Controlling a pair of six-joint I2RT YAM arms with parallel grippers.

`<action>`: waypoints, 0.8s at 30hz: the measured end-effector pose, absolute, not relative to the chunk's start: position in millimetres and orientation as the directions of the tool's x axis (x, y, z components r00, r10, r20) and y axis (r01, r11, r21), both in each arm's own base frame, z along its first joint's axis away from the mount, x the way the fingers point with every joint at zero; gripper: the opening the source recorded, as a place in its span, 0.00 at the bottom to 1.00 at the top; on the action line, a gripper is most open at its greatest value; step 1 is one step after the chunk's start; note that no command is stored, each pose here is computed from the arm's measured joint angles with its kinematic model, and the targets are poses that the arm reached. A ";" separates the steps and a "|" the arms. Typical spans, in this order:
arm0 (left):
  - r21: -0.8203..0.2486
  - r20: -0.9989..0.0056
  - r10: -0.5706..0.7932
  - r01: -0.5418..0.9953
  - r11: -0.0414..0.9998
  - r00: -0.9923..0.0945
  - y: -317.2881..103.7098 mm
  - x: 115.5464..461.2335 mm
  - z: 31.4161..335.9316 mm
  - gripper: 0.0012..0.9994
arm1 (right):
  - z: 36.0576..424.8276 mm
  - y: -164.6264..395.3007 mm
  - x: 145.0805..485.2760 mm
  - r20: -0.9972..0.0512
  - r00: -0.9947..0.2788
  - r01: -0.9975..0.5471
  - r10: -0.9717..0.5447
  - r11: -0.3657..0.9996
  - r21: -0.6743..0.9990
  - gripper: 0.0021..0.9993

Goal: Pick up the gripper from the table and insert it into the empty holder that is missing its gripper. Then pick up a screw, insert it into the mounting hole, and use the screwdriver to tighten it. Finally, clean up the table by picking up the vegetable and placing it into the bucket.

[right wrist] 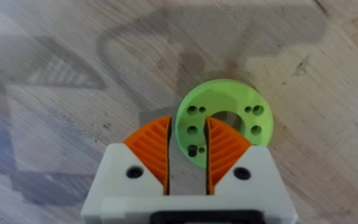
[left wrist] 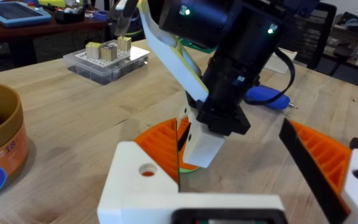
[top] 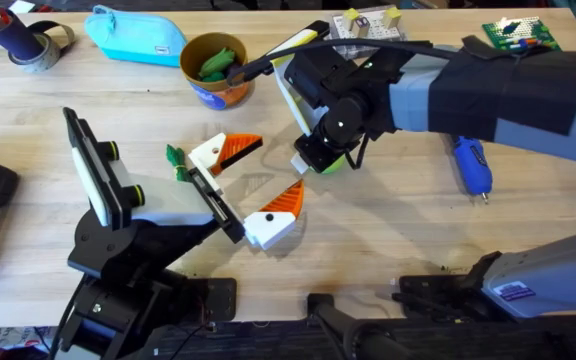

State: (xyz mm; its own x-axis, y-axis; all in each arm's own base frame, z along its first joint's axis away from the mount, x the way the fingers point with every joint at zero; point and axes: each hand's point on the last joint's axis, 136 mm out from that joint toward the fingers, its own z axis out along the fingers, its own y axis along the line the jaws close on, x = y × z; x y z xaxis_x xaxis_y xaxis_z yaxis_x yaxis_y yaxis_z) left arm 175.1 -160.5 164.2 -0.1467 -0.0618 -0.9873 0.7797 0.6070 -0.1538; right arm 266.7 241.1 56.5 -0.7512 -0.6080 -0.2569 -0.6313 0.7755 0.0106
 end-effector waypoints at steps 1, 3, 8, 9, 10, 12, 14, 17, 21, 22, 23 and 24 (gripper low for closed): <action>-0.154 -0.987 -0.062 0.780 0.607 -0.146 -160.5 175.2 164.5 0.99 | 56.3 240.8 266.3 -0.255 -0.752 -0.631 -0.608 0.775 0.011 0.30; -0.154 -0.987 -0.063 0.780 0.607 -0.146 -160.4 175.2 164.5 0.99 | 56.0 240.1 265.5 -0.251 -0.752 -0.631 -0.609 0.775 0.010 0.30; -0.154 -0.987 -0.063 0.780 0.607 -0.146 -160.4 175.2 164.5 0.99 | 52.8 229.6 255.5 -0.192 -0.762 -0.631 -0.619 0.775 0.005 0.30; -0.154 -0.987 -0.063 0.780 0.607 -0.146 -160.4 175.2 164.5 0.99 | 52.4 228.1 253.9 -0.183 -0.763 -0.631 -0.620 0.776 0.004 0.30; -0.154 -0.987 -0.063 0.780 0.607 -0.146 -160.4 175.2 164.5 0.99 | 52.0 226.2 251.9 -0.172 -0.764 -0.631 -0.621 0.776 0.004 0.30; -0.154 -0.987 -0.063 0.780 0.607 -0.146 -160.4 175.2 164.5 0.99 | 51.1 222.9 248.2 -0.152 -0.767 -0.631 -0.623 0.776 0.002 0.30; -0.154 -0.987 -0.063 0.780 0.607 -0.146 -160.4 175.2 164.5 0.99 | 50.6 220.5 245.5 -0.137 -0.768 -0.631 -0.625 0.776 0.002 0.30; -0.154 -0.987 -0.063 0.780 0.607 -0.146 -160.4 175.2 164.5 0.99 | 50.1 217.9 242.7 -0.122 -0.770 -0.631 -0.626 0.776 0.001 0.30; -0.154 -0.987 -0.063 0.780 0.607 -0.146 -160.4 175.2 164.5 0.99 | 50.1 217.6 242.2 -0.120 -0.770 -0.631 -0.626 0.776 0.001 0.30; -0.154 -0.987 -0.063 0.780 0.607 -0.146 -160.4 175.2 164.5 0.99 | 50.3 217.4 242.0 -0.119 -0.770 -0.631 -0.627 0.776 0.001 0.30; -0.154 -0.987 -0.063 0.780 0.607 -0.146 -160.4 175.2 164.5 0.99 | 51.1 217.2 241.8 -0.120 -0.770 -0.631 -0.626 0.776 0.001 0.30; -0.154 -0.987 -0.063 0.780 0.607 -0.146 -160.4 175.2 164.5 0.99 | 52.5 216.9 241.5 -0.122 -0.770 -0.631 -0.626 0.776 0.001 0.30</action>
